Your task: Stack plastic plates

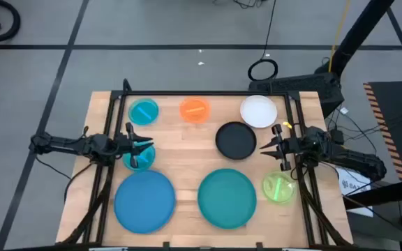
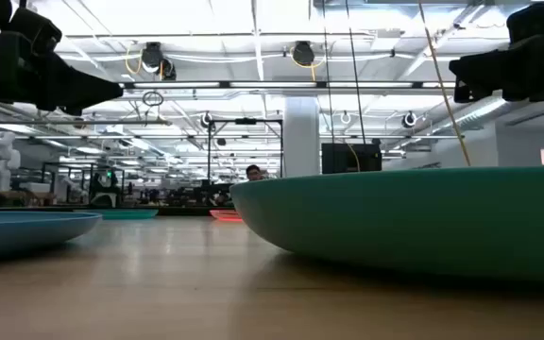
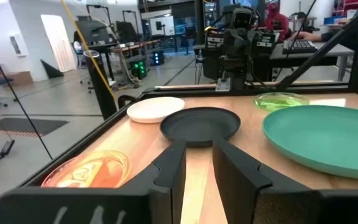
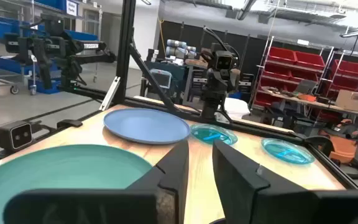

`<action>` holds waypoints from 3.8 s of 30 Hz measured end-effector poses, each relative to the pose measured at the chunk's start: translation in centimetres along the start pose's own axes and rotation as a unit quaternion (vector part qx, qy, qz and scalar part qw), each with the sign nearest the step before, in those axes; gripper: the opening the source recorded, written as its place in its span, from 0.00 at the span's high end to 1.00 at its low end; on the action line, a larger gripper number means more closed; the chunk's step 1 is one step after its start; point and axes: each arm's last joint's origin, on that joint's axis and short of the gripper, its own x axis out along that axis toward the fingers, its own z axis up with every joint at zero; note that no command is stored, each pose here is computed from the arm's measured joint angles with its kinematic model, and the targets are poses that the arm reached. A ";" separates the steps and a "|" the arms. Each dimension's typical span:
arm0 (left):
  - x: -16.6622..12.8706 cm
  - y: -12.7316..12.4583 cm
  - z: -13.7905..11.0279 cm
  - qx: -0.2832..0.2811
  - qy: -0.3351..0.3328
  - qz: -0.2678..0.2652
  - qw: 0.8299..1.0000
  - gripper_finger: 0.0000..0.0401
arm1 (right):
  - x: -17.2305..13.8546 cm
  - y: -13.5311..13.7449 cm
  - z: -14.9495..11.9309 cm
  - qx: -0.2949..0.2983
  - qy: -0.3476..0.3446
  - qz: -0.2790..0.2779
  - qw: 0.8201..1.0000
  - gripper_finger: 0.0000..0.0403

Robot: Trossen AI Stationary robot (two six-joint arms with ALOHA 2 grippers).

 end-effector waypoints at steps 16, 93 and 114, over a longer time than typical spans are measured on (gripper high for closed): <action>0.0 0.0 0.0 0.000 0.000 0.000 1.000 0.78 | 0.0 0.0 0.0 0.000 0.000 0.000 1.000 0.84; -0.2 0.3 2.1 -0.131 -0.110 0.000 0.985 0.78 | -0.1 -0.1 1.3 0.149 -0.064 0.002 0.987 0.84; -1.4 1.7 7.7 -0.091 -0.187 0.039 0.977 0.78 | 1.7 -2.4 2.2 0.177 -0.016 -0.195 0.965 0.84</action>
